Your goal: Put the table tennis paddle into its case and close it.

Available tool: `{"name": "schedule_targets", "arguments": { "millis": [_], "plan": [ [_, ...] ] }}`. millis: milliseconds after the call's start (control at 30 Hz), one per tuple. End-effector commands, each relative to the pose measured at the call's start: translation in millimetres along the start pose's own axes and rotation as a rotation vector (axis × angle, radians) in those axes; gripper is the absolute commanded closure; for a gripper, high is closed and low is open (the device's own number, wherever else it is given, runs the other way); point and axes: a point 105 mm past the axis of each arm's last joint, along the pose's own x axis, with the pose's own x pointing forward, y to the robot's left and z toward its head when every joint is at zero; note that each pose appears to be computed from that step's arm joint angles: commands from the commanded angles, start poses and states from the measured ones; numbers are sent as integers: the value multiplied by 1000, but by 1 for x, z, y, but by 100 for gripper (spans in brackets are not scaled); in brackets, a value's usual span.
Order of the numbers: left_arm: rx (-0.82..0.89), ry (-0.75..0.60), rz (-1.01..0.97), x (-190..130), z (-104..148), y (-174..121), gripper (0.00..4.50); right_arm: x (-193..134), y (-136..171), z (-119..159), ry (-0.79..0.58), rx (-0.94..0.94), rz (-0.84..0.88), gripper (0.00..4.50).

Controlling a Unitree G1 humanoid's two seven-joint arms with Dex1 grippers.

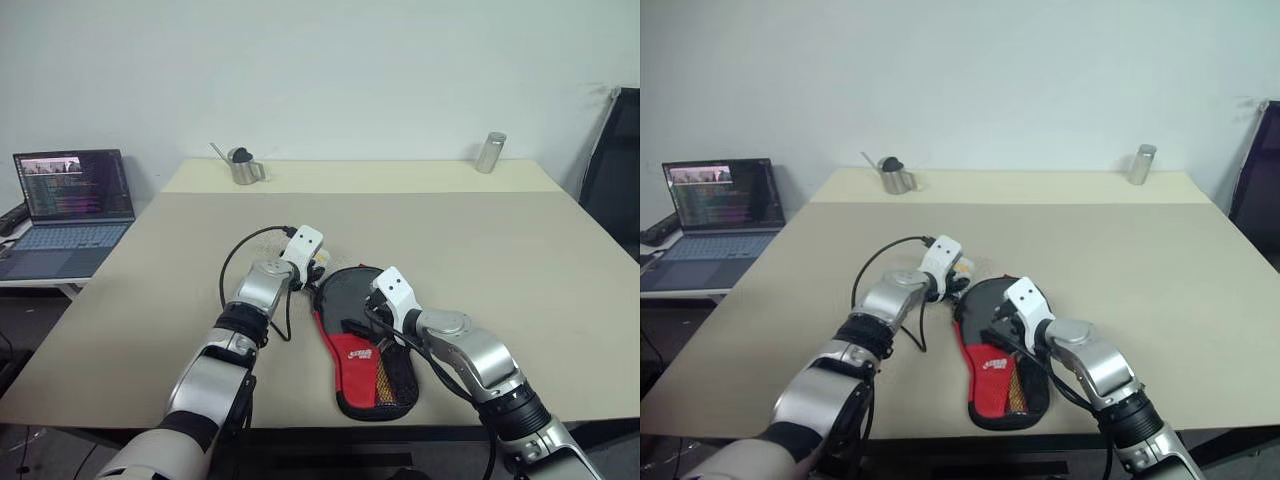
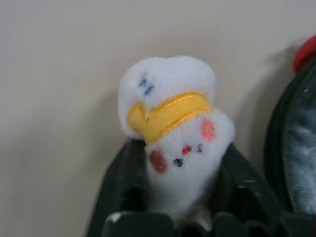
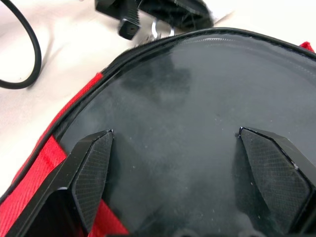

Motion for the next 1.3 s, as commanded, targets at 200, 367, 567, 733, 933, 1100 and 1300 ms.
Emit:
{"name": "schedule_targets", "arguments": {
  "millis": [200,367,567,733,933,1100,1300],
  "plan": [
    [295,-135,139,1,57,13,419,2,24,-14,73,-16,113,0],
    [471,-166,115,7,72,-9,419,3,33,-14,84,-43,157,0],
    [603,-168,155,10,84,-20,419,0,42,-17,102,-49,199,0],
    [774,-177,294,9,96,-20,419,-5,50,-22,120,-38,222,0],
    [946,-309,379,7,125,-47,419,-9,55,-23,126,-23,225,0],
    [1052,-450,401,3,150,-82,419,-10,60,-24,128,3,225,0],
    [1198,-547,264,6,150,-138,419,-11,64,-25,131,19,222,0]
  ]
}}
